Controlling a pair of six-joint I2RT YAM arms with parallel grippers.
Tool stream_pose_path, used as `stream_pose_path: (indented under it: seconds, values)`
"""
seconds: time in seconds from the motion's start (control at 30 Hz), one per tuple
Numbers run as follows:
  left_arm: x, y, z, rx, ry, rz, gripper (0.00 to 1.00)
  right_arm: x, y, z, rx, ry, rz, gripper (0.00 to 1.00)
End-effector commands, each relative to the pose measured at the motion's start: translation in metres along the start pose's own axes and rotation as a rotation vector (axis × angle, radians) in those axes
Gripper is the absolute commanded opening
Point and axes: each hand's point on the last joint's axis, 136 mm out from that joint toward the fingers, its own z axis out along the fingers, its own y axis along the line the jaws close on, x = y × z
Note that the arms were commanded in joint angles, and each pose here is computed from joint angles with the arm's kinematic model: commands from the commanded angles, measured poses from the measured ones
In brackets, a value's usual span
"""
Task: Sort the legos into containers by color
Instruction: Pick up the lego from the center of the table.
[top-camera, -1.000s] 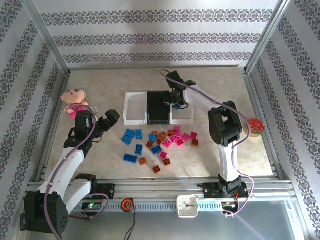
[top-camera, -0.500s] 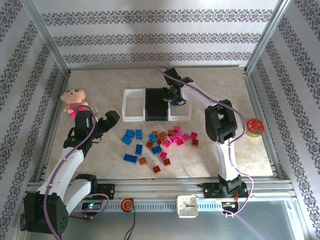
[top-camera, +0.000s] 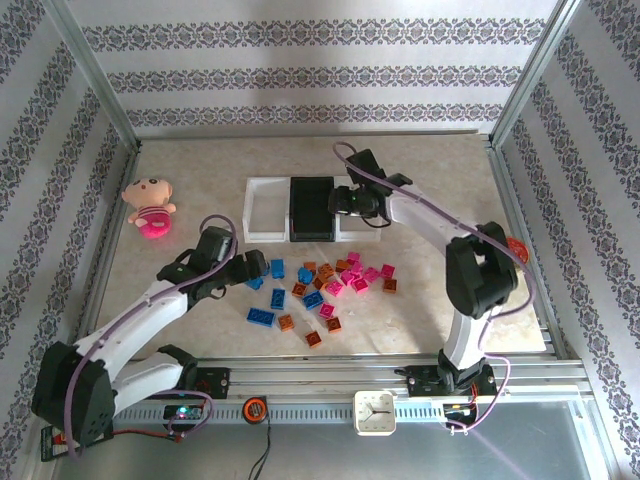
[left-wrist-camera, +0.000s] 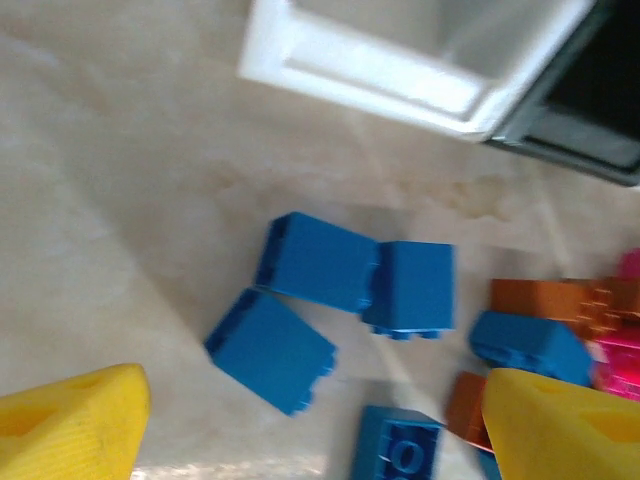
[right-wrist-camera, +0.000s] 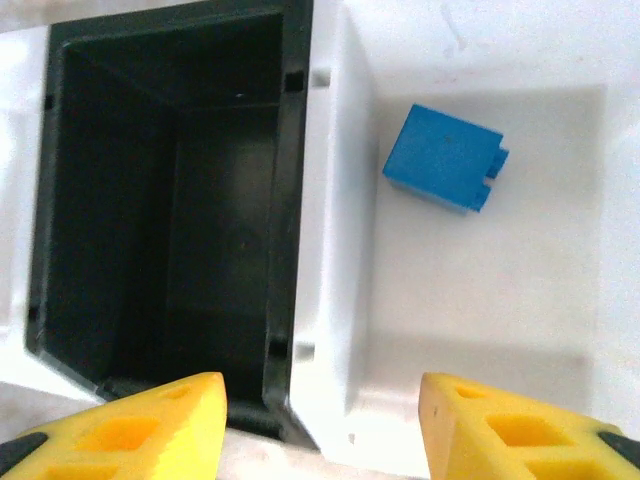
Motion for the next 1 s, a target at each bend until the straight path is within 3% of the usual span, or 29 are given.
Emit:
stream_pose_path:
  seconds: [0.0, 0.2, 0.4, 0.6, 0.7, 0.8, 0.97]
  values:
    - [-0.003, 0.011, 0.013, -0.084, -0.02, 0.077, 0.86, 0.006, 0.008, -0.014, -0.061, -0.03, 0.017, 0.54]
    - [0.0, 0.004, 0.041, -0.131, 0.065, 0.173, 0.74, 0.013, 0.0, -0.035, -0.063, -0.07, 0.035, 0.54]
    - [0.018, 0.009, 0.058, -0.164, 0.1, 0.2, 0.71, 0.011, -0.008, -0.049, -0.074, -0.103, 0.065, 0.55]
    - [0.028, 0.01, 0.067, -0.168, 0.132, 0.211, 0.56, 0.01, -0.011, -0.053, -0.078, -0.107, 0.078, 0.55]
    - [0.033, 0.014, 0.061, -0.182, 0.139, 0.211, 0.57, 0.011, -0.015, -0.053, -0.075, -0.106, 0.09, 0.56]
    - [0.038, 0.021, 0.056, -0.197, 0.148, 0.212, 0.66, 0.012, -0.019, -0.054, -0.073, -0.111, 0.097, 0.57]
    - [0.039, 0.02, 0.053, -0.196, 0.131, 0.234, 0.58, 0.012, -0.023, -0.055, -0.073, -0.112, 0.109, 0.57]
